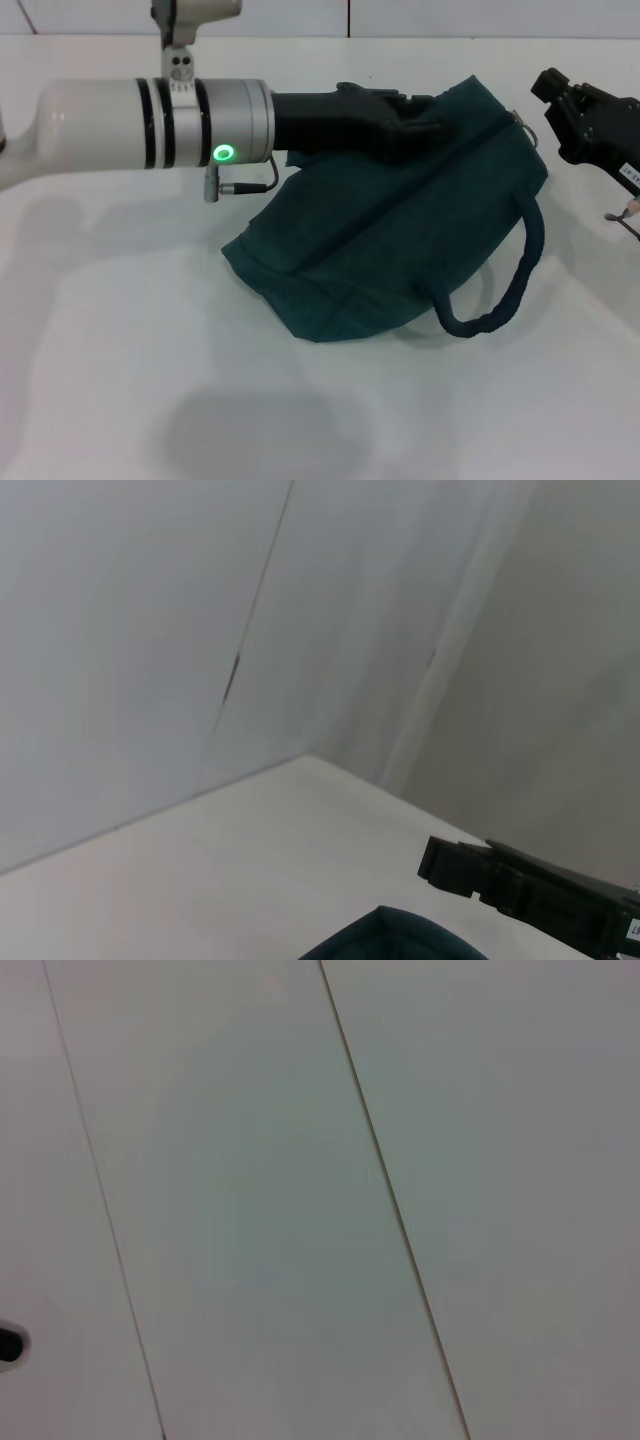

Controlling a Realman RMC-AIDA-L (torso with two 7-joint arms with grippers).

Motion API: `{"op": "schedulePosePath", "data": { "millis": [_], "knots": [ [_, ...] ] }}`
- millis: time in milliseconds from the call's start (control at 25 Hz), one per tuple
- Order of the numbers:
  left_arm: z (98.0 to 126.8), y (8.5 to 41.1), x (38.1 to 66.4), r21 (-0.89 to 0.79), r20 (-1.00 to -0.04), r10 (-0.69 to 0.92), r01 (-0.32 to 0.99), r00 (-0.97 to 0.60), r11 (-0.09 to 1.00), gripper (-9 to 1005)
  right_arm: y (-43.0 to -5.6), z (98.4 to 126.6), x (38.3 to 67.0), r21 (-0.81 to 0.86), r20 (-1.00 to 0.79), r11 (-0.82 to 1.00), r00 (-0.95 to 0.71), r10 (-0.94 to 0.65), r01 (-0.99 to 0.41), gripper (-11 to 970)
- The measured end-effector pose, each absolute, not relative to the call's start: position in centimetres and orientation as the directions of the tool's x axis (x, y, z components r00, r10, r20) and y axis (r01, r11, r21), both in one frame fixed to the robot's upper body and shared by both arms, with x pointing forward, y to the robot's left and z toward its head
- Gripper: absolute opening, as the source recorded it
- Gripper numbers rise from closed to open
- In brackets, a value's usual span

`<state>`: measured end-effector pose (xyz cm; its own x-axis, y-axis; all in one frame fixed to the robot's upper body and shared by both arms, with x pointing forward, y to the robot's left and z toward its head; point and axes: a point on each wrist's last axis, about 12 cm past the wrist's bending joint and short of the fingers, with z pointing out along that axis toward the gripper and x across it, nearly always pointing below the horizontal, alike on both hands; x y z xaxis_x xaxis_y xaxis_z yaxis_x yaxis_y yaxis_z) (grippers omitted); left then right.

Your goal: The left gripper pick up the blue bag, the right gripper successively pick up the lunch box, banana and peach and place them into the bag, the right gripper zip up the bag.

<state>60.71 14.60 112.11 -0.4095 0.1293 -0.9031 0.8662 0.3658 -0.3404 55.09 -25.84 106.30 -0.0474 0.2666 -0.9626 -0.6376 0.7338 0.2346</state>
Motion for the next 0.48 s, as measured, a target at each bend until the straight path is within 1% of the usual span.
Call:
{"op": "schedulePosePath", "data": {
  "millis": [80,280,480],
  "knots": [
    [111.9,14.8,60.5,-0.332,-0.909,0.121,0.87,-0.398,0.366,421,-25.9,106.3,55.1,0.236,-0.962,0.734,-0.049,0.267,-0.637,44],
    [111.6,15.2,60.1,-0.313,-0.923,0.103,0.878,-0.371,0.362,331,-25.9,106.3,55.0,0.239,-0.962,0.734,-0.051,0.269,-0.636,45],
    [111.4,15.1,59.2,-0.28,-0.941,0.098,0.908,-0.323,0.311,242,-25.9,106.3,55.0,0.241,-0.961,0.733,-0.052,0.271,-0.636,45]
  ]
}}
